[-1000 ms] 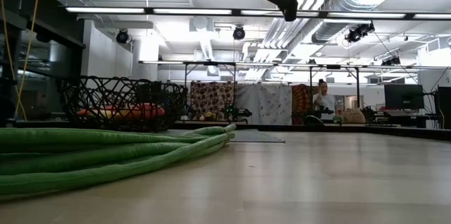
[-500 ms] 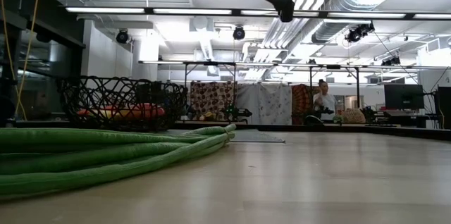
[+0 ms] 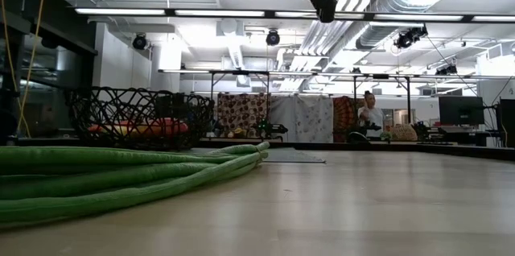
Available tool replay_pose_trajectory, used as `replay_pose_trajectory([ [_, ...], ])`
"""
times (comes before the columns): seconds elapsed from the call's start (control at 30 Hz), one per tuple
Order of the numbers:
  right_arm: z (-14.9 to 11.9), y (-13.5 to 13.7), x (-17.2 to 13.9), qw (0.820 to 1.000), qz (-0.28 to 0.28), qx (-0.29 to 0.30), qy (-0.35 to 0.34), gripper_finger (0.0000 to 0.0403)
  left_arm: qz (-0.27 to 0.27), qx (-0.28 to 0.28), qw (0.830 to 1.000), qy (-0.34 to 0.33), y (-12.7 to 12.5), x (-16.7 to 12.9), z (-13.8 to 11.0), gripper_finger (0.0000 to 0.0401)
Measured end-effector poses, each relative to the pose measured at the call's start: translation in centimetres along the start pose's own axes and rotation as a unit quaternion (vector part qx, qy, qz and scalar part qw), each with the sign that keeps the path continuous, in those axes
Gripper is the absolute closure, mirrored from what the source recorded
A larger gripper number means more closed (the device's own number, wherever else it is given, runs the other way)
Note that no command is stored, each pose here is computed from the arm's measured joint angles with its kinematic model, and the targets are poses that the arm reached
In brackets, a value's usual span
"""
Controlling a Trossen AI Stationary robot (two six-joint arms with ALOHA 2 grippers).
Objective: Build produce basket
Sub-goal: Put the orange into the black basket
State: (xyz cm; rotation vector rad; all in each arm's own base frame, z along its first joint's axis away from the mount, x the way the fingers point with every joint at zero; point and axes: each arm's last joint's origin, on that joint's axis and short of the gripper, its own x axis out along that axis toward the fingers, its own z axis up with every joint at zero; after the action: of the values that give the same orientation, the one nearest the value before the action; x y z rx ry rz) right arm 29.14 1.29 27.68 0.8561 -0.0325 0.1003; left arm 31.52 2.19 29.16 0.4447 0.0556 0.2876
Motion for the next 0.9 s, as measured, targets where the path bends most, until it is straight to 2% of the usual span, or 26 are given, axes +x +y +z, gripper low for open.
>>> replay_pose_trajectory([
  [0.33, 0.04, -0.05, 0.01, 1.000, -0.012, 0.000, -0.014, 0.0056, 0.000, 0.001, 1.000, 0.002, -0.21, -0.04, 0.05, 0.0099],
  [0.47, 0.09, -0.11, 0.01, 0.999, -0.020, 0.026, -0.024, 0.0056, 0.002, -0.007, 1.000, 0.004, -0.19, -0.04, 0.06, 0.0100],
  [0.73, 0.28, -0.19, 0.00, 0.997, -0.040, 0.037, -0.056, 0.0056, 0.004, -0.008, 1.000, 0.010, -0.17, -0.03, -0.04, 0.0100],
  [0.9, 0.35, -0.05, 0.00, 0.998, -0.024, 0.041, -0.052, 0.0056, 0.004, -0.020, 1.000, 0.012, -0.19, -0.04, -0.03, 0.0100],
])
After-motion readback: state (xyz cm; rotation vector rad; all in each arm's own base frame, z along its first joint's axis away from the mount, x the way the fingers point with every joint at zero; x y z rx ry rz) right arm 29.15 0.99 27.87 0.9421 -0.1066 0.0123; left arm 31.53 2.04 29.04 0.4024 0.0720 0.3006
